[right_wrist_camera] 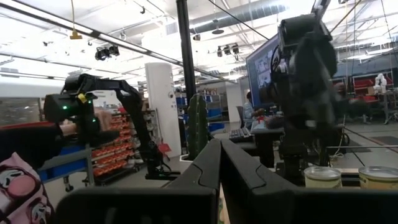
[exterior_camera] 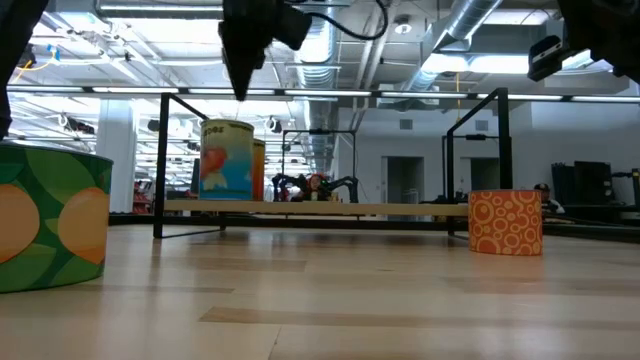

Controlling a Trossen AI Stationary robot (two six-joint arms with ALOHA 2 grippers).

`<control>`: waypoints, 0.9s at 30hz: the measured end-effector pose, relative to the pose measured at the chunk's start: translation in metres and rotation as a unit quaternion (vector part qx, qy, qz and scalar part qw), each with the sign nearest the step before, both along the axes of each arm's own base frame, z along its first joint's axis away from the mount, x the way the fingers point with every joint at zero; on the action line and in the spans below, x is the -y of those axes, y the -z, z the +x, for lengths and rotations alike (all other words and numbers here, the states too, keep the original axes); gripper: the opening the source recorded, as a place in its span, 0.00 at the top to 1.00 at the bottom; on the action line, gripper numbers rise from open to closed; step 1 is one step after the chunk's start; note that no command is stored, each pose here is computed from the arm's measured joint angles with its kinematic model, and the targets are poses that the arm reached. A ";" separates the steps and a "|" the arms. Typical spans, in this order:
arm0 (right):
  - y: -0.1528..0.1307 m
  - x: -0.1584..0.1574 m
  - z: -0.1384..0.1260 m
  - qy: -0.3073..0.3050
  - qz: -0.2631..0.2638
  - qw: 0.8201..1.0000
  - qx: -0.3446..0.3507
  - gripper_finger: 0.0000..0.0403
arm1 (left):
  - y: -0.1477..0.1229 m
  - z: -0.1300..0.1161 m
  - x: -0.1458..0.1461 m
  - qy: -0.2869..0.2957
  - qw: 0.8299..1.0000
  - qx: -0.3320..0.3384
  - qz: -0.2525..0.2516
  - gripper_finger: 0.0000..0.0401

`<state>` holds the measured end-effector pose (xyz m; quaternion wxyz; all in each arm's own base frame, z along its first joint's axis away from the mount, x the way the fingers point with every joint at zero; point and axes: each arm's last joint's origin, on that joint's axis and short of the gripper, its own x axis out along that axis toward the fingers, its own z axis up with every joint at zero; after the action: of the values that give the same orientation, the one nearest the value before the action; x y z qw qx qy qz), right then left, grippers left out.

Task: Pick and place cans onto a shelf
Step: Put the canned tomatoes on the shelf

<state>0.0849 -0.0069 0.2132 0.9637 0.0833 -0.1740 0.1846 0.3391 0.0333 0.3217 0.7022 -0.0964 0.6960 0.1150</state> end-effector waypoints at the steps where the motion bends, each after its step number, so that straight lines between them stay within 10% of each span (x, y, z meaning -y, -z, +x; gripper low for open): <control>1: 0.000 0.000 0.000 -0.001 0.002 1.000 -0.001 0.92 | 0.000 0.000 0.006 -0.001 1.000 0.001 -0.028 0.82; 11: 0.000 0.000 0.000 -0.003 0.004 1.000 -0.002 0.92 | 0.039 -0.004 0.064 0.075 0.994 -0.063 0.039 0.82; 27: 0.000 0.000 0.000 -0.004 0.005 1.000 -0.002 0.92 | 0.060 -0.003 0.049 0.060 0.990 -0.068 0.103 0.82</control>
<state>0.0848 -0.0068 0.2132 0.9629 0.0896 -0.1723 0.1871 0.3363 -0.0152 0.2616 0.6648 0.0269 0.7313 0.1499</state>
